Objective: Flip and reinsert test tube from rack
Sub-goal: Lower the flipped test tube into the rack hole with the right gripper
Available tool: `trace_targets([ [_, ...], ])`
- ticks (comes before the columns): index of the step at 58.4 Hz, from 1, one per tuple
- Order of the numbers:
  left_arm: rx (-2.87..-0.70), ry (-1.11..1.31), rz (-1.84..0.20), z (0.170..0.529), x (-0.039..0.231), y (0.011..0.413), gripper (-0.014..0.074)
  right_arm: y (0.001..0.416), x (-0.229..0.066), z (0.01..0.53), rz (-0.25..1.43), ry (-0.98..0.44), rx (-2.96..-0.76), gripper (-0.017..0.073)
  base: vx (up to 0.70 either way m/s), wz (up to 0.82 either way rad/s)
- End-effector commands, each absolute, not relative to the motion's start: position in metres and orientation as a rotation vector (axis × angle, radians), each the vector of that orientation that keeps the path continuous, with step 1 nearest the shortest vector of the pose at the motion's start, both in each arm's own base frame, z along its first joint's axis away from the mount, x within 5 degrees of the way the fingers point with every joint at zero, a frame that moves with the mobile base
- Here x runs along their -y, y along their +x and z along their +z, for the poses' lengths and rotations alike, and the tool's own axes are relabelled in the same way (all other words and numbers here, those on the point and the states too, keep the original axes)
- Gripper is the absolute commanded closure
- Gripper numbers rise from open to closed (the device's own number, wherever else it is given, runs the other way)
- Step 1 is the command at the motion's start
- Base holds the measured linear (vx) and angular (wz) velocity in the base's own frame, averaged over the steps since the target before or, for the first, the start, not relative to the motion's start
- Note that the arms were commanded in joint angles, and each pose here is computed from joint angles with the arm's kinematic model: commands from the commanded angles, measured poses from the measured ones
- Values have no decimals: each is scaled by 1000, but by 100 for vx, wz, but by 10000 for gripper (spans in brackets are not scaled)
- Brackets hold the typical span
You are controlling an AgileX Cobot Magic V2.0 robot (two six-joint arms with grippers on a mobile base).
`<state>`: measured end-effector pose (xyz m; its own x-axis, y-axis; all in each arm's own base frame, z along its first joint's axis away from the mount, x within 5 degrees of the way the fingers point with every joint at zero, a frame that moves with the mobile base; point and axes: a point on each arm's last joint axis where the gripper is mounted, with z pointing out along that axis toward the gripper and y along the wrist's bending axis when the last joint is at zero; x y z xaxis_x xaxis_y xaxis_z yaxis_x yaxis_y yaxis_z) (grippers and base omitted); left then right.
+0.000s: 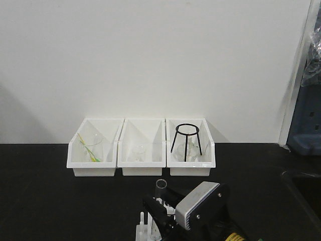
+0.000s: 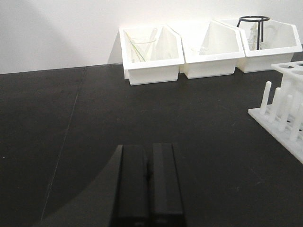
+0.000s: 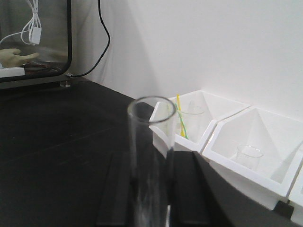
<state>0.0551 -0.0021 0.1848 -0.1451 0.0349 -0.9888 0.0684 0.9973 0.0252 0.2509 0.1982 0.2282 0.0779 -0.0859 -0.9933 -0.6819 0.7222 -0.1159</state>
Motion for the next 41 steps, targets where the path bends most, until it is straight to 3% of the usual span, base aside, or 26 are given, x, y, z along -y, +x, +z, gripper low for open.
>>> trace_targets([
  [1,-1627,74,-53,194,3,55,601,251,-198,251,514,-641,-1317,570,0,0],
  [18,-1627,74,-53,194,3,55,601,266,-208,223,506,-666,-1409,570,0,0],
  [41,-1627,74,-53,194,3,55,601,283,-217,224,486,-661,-1502,570,0,0],
])
